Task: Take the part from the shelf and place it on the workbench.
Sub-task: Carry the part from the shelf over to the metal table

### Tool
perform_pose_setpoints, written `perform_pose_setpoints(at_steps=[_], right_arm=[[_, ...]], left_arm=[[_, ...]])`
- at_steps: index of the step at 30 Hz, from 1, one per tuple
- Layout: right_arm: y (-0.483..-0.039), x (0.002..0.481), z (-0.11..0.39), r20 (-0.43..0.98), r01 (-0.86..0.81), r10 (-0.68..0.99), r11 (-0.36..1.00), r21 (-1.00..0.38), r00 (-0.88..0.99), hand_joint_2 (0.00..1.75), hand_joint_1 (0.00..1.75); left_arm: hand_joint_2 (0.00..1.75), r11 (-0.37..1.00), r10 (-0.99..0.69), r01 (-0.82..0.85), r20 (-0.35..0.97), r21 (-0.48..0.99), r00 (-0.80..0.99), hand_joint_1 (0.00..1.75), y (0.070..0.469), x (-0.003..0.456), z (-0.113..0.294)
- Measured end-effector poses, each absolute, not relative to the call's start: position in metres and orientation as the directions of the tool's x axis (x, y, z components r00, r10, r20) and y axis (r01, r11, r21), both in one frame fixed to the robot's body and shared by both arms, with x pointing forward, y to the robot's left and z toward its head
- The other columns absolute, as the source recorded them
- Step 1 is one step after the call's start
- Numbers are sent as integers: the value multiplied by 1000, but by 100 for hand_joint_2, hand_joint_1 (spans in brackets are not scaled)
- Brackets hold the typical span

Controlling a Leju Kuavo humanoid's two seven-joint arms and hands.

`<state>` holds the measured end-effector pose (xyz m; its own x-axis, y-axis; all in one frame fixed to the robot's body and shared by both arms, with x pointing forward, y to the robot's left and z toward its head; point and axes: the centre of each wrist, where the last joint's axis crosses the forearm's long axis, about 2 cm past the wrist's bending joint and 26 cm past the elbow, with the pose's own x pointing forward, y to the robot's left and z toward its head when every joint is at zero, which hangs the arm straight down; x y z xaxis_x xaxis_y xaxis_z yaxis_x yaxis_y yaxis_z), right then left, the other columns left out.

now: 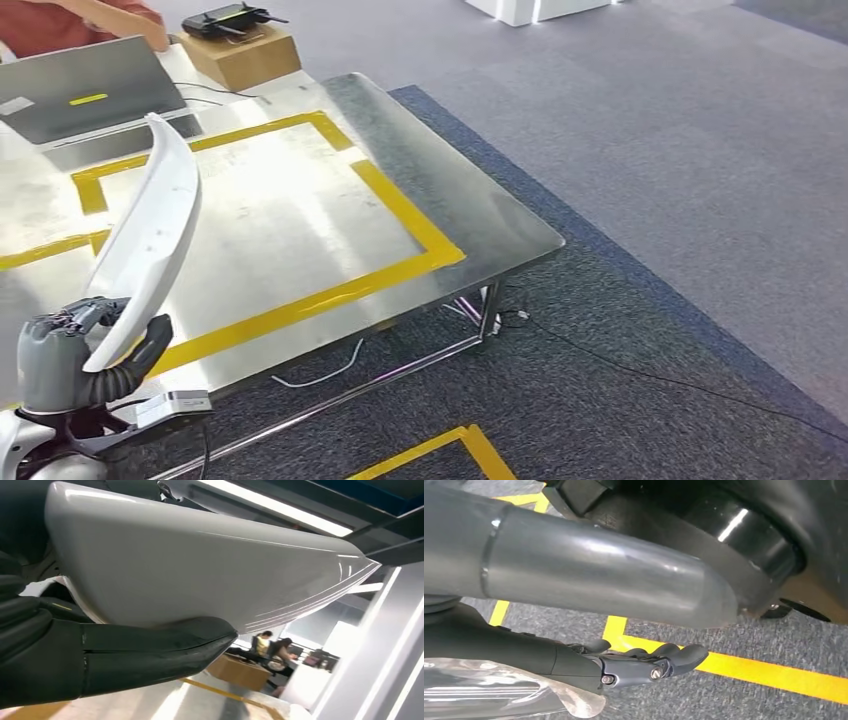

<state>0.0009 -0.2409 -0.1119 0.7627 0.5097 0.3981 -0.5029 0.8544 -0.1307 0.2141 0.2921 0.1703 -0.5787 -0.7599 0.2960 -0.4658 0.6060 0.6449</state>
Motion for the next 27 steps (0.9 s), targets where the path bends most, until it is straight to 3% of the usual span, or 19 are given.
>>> perform_pose_setpoints(at_steps=[27], right_arm=[[-241, 3, -112, 405, -482, 488, 867, -125, 773, 0, 0]], left_arm=[[175, 604, -760, -456, 301, 654, -576, 175, 293, 211, 168]])
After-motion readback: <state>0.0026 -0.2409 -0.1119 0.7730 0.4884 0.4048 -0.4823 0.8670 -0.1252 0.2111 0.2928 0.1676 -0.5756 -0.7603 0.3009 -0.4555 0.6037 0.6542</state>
